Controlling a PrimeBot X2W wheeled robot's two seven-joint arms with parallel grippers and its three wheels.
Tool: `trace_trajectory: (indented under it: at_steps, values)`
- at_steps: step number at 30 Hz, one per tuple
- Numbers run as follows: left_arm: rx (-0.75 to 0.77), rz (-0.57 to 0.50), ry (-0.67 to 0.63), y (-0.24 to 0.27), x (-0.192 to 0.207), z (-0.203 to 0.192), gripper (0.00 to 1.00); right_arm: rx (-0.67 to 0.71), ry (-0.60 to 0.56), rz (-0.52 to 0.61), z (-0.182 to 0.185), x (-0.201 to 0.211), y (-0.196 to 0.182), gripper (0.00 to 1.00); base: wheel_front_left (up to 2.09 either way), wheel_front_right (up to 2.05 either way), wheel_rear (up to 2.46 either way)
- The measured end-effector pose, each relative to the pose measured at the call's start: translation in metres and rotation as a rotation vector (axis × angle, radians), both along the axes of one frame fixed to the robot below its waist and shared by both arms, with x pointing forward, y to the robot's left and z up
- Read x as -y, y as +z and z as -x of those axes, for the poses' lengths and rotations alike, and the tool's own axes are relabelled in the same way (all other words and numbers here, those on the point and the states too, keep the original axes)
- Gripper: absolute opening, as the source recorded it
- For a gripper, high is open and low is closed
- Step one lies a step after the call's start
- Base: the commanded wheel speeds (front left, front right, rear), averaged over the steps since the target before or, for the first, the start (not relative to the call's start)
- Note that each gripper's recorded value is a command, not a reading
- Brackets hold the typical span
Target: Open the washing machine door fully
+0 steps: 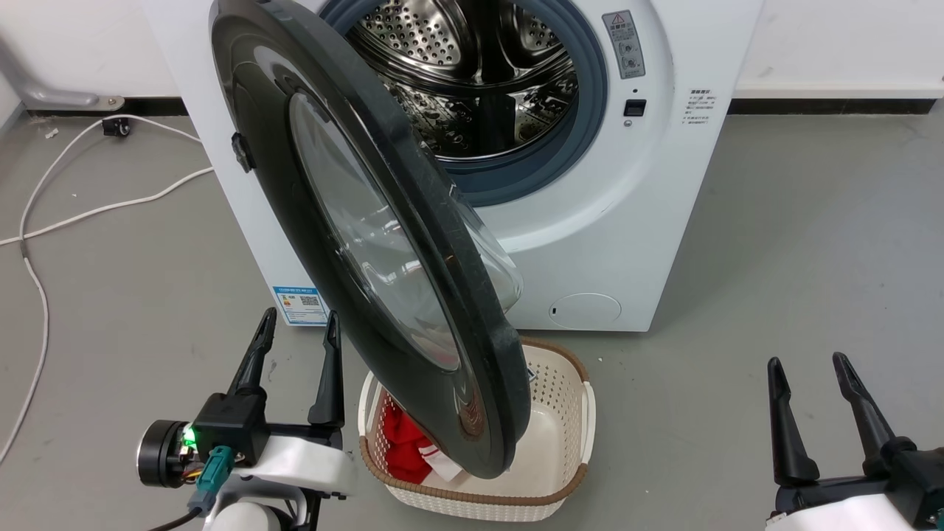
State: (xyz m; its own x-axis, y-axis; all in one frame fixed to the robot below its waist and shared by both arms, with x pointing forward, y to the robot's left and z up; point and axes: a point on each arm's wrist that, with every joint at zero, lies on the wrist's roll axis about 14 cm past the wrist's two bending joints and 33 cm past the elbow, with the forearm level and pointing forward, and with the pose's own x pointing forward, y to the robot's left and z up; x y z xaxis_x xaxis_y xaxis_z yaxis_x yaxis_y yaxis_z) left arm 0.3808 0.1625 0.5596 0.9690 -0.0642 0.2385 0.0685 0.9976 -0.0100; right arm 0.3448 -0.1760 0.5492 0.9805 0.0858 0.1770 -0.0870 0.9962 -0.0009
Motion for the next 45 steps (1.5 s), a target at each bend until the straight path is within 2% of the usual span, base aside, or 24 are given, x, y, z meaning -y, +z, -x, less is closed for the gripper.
trace_trajectory:
  at_steps: [4,5,12,17,23,28,35,39,45]
  values:
    - [-0.005,-0.001,-0.003,-0.002,0.0,0.0,1.0,0.0,-0.002,-0.003,0.0,0.001,0.0,1.0,0.0,0.0,0.0]
    - [-0.009,-0.001,-0.007,-0.003,0.001,0.0,0.0,0.0,-0.002,-0.003,0.0,0.001,0.0,1.0,0.0,0.0,0.0]
    - [-0.005,0.003,-0.007,-0.002,0.001,-0.001,0.0,-0.002,-0.009,-0.012,-0.001,0.003,0.0,1.0,0.0,0.0,0.0]
    - [0.07,0.021,-0.009,0.023,0.002,-0.001,0.0,-0.003,-0.007,-0.014,-0.001,0.003,0.0,1.0,0.0,0.0,0.0]
    - [0.29,0.027,-0.034,0.094,0.01,0.005,0.0,-0.004,-0.008,-0.019,-0.002,0.003,0.0,1.0,0.0,0.0,0.0]
    - [0.529,0.034,-0.072,0.165,0.023,0.029,0.0,-0.006,-0.008,-0.018,-0.003,0.003,0.0,1.0,0.0,0.0,0.0]
    - [0.73,0.069,-0.179,0.219,0.051,0.063,0.0,-0.007,-0.011,-0.018,-0.003,0.004,0.0,1.0,0.0,0.0,0.0]
    - [0.708,0.099,-0.328,0.214,0.087,0.069,0.0,-0.007,-0.015,-0.02,-0.002,0.006,0.0,1.0,0.0,0.0,0.0]
    - [0.494,0.121,-0.52,0.172,0.139,0.068,0.0,-0.013,-0.022,-0.026,-0.002,0.008,-0.002,1.0,0.0,0.0,0.0]
